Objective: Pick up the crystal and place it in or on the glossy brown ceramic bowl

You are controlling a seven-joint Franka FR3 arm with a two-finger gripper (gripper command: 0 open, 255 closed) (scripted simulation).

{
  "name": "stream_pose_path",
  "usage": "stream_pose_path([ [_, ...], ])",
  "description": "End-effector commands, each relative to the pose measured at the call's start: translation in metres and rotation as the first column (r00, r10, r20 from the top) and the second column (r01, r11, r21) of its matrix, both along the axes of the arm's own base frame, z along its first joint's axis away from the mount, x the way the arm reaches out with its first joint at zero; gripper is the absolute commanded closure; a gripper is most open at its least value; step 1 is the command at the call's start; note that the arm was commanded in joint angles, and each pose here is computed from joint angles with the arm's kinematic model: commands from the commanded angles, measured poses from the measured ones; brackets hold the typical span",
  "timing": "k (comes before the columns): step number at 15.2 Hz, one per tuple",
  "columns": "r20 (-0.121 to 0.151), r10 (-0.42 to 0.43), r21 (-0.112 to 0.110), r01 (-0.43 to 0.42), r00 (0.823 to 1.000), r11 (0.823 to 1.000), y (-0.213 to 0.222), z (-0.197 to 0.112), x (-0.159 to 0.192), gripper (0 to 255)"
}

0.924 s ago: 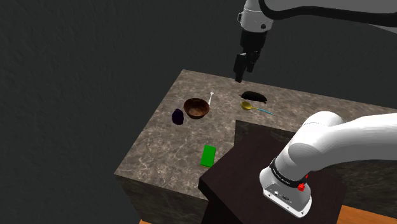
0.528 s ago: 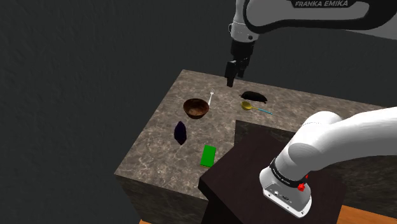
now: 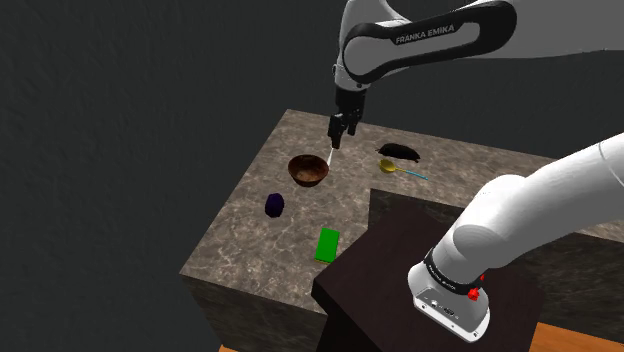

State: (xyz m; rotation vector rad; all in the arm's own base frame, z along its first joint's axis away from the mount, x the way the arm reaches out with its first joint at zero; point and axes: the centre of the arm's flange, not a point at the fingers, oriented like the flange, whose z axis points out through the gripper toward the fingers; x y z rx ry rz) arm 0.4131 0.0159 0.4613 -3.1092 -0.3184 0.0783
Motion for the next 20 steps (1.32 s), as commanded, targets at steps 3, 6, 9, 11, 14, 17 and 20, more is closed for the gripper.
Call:
stream_pose_path([
  [3, 0.0, 0.018, 0.019, -0.018, 1.0, 1.0, -0.002, -0.039, 0.035, 0],
  [6, 0.0, 0.031, 0.034, -0.031, 1.0, 0.999, -0.002, -0.069, 0.062, 0],
  [9, 0.0, 0.044, 0.048, -0.044, 0.999, 0.998, -0.002, -0.099, 0.088, 0],
  [11, 0.0, 0.053, 0.058, -0.053, 0.999, 0.997, -0.001, -0.119, 0.105, 0],
  [14, 0.0, 0.067, 0.072, -0.066, 0.998, 0.995, 0.001, -0.149, 0.131, 0],
  [17, 0.0, 0.08, 0.086, -0.08, 0.997, 0.993, 0.003, -0.179, 0.157, 0],
  [20, 0.001, 0.093, 0.101, -0.093, 0.996, 0.991, 0.007, -0.209, 0.183, 0],
])
